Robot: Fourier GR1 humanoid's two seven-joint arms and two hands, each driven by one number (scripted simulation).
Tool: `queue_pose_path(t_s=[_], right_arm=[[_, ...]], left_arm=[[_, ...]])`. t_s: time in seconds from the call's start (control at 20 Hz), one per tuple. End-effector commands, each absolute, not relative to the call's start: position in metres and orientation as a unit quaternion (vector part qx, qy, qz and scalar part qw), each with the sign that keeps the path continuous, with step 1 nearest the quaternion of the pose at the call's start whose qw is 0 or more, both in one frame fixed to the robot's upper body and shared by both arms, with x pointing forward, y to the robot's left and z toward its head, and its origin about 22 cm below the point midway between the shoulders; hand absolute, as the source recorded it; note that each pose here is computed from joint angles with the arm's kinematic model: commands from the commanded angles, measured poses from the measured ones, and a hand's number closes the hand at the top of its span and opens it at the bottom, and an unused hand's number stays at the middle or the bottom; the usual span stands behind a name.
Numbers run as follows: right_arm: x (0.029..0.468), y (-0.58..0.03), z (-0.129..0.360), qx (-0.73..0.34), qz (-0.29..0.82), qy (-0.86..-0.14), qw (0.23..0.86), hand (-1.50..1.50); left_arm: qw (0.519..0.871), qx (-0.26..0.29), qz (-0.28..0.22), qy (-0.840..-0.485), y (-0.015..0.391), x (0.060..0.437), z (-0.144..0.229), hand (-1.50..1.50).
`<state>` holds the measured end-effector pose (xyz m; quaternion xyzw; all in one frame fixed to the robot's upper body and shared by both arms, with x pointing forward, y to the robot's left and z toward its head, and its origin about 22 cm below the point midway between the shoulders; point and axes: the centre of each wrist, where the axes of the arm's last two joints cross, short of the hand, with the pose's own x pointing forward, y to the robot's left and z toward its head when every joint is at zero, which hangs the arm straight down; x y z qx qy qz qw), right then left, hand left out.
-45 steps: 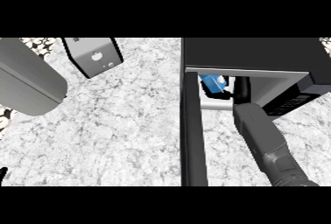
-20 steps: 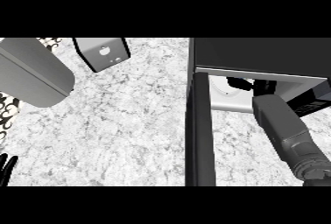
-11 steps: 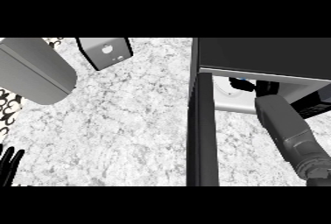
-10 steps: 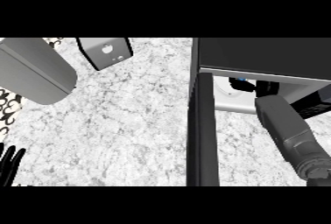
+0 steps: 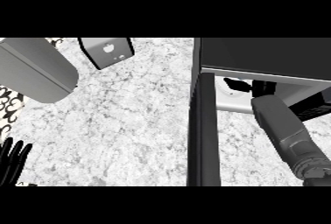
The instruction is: Pick up the milk, place it into the microwave and close the microwave
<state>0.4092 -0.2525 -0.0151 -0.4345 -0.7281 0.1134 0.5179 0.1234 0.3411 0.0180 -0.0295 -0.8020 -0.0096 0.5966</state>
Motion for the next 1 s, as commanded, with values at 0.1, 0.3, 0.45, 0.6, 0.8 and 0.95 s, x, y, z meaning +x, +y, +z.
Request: queue_pose_path(t_s=[0.1,0.3,0.45,0.6,0.8,0.95], right_arm=[[0.414,-0.235,-0.011,-0.438,0.129,-0.731,0.507,-1.5],[0.415,-0.232,-0.01,-0.429,0.135,-0.731,0.513,-1.5],[0.413,-0.228,-0.014,-0.421,0.141,-0.732,0.517,-1.5],[0.417,-0.233,-0.007,-0.418,0.128,-0.737,0.515,-1.5],[0.412,-0.223,-0.016,-0.409,0.141,-0.736,0.521,-1.5],[0.404,-0.23,-0.028,-0.394,0.129,-0.748,0.519,-1.5]], left_arm=[[0.599,-0.027,-0.012,-0.8,0.349,0.127,0.024,-1.5],[0.596,-0.038,-0.017,-0.802,0.342,0.125,0.013,-1.5],[0.602,-0.033,-0.015,-0.798,0.344,0.126,0.01,-1.5],[0.596,-0.035,-0.014,-0.802,0.35,0.127,0.009,-1.5],[0.596,-0.031,-0.013,-0.802,0.34,0.122,0.009,-1.5],[0.594,-0.028,-0.011,-0.804,0.345,0.113,0.008,-1.5]])
